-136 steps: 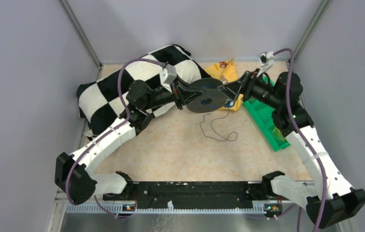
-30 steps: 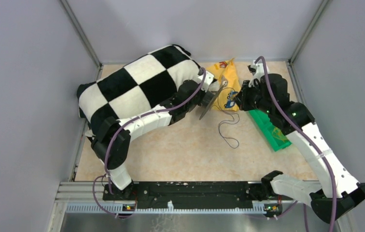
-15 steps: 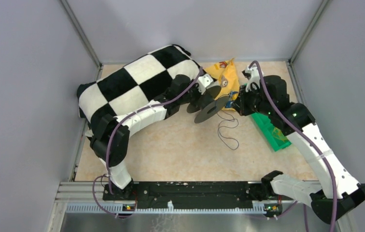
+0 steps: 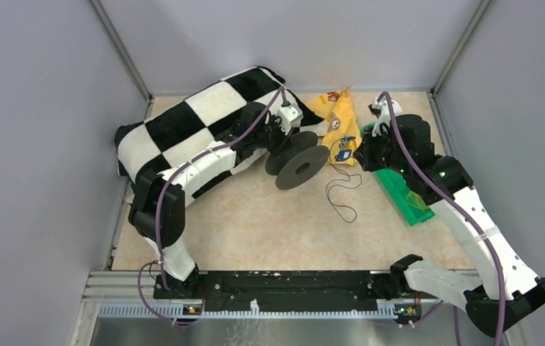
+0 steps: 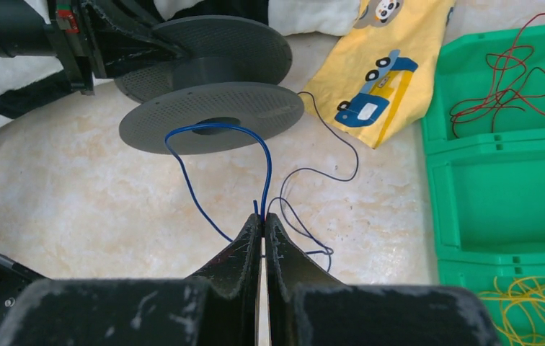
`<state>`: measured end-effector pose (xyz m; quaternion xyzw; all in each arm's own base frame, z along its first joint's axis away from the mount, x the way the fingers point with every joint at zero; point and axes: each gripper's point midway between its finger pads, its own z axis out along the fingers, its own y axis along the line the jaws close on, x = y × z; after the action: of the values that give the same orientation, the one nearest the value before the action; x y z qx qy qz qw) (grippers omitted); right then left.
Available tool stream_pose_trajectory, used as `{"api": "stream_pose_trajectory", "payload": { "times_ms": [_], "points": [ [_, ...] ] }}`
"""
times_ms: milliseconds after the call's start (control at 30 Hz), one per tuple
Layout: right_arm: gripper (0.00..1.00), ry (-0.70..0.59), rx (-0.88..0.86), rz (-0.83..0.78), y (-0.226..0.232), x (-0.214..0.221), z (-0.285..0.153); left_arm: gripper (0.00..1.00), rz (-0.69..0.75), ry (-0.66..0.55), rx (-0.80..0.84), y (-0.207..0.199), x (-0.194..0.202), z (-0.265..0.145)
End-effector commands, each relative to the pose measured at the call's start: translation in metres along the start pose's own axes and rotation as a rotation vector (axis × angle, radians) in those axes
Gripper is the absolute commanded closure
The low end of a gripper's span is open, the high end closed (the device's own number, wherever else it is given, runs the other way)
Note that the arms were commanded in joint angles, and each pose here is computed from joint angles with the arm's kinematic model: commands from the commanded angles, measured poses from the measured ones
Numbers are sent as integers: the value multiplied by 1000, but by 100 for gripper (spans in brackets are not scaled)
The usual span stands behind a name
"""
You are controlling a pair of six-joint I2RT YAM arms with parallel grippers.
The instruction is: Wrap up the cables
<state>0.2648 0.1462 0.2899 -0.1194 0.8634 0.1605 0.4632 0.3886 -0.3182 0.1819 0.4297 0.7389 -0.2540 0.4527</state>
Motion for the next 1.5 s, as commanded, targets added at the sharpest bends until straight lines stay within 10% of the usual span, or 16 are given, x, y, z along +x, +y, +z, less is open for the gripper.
{"api": "stream_pose_trajectory", "payload": {
  "times_ms": [0, 600, 1033, 1467],
  "points": [
    [100, -74, 45, 0, -8, -17, -17, 100, 14, -109, -50, -2, -36, -31],
    [100, -49, -152, 89, 30, -9, 26, 100, 37, -139, 240, -30, -33, 11],
    [100, -9, -245, 138, 51, -1, 54, 58, 15, -139, 206, -28, -40, 3],
    [100, 14, -204, 134, 43, 8, 55, 42, 30, -151, 184, -28, -47, -10]
  ]
}}
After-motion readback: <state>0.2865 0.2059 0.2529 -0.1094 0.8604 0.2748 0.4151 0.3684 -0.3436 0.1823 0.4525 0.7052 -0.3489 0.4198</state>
